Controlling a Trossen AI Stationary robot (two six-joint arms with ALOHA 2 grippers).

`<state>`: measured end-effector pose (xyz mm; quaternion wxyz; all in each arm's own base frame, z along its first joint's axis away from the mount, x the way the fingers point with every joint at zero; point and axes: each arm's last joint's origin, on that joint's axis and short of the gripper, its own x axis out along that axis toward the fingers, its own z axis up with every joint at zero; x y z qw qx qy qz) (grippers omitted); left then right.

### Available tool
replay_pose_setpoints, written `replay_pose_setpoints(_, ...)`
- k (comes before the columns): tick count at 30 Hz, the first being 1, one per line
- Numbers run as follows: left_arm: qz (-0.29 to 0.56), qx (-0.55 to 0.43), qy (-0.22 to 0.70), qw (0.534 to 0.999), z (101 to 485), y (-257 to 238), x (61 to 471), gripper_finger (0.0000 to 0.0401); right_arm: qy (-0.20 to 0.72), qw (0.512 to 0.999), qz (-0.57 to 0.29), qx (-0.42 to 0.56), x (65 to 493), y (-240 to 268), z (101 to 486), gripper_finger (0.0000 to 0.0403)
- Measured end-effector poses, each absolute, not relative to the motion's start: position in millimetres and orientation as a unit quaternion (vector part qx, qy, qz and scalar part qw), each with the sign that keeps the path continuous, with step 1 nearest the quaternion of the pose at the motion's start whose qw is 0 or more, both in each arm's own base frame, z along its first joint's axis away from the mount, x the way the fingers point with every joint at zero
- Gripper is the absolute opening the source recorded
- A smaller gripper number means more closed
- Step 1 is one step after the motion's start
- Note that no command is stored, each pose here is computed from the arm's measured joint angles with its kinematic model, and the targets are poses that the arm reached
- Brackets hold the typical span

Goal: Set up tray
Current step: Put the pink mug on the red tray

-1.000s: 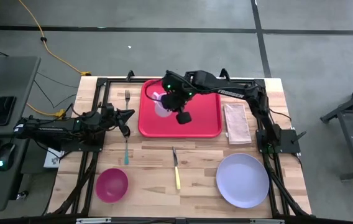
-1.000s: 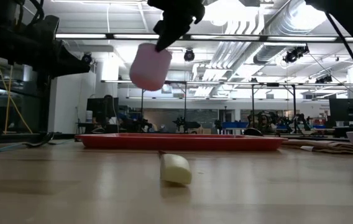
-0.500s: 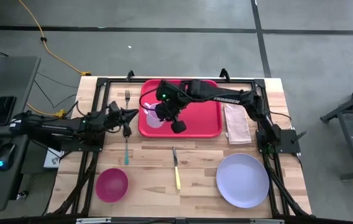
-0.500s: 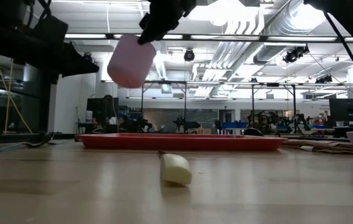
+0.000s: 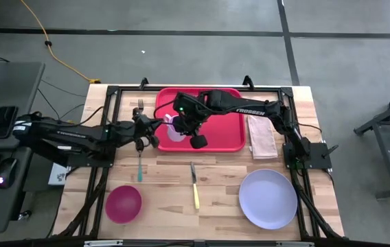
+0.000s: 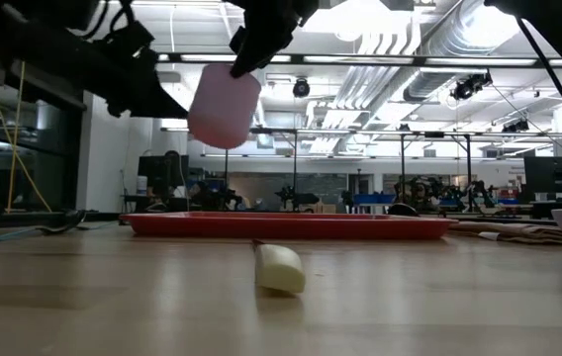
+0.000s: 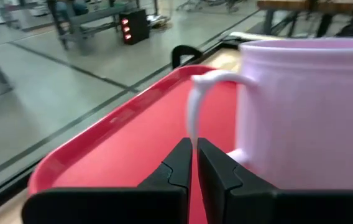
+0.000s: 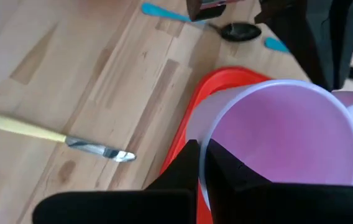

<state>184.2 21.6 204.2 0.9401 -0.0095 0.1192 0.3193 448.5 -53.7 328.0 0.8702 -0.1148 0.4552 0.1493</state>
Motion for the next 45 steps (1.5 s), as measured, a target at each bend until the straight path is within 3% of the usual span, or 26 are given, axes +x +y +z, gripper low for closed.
replay_pose_setpoints(35,0.358,-0.002,0.131,0.924,202.7,23.7,193.1,0.0057,0.465,0.864,0.154,-0.115,446.0,-55.0,326.9,0.0)
replay_pose_setpoints(38,0.36,-0.011,0.128,0.924,202.7,23.8,193.1,0.0073,0.465,0.864,0.154,-0.115,446.0,-55.0,326.9,0.0)
replay_pose_setpoints(45,0.346,-0.036,0.122,0.93,202.4,23.0,193.7,0.0151,0.468,0.863,0.145,-0.12,445.9,-56.2,326.8,0.0)
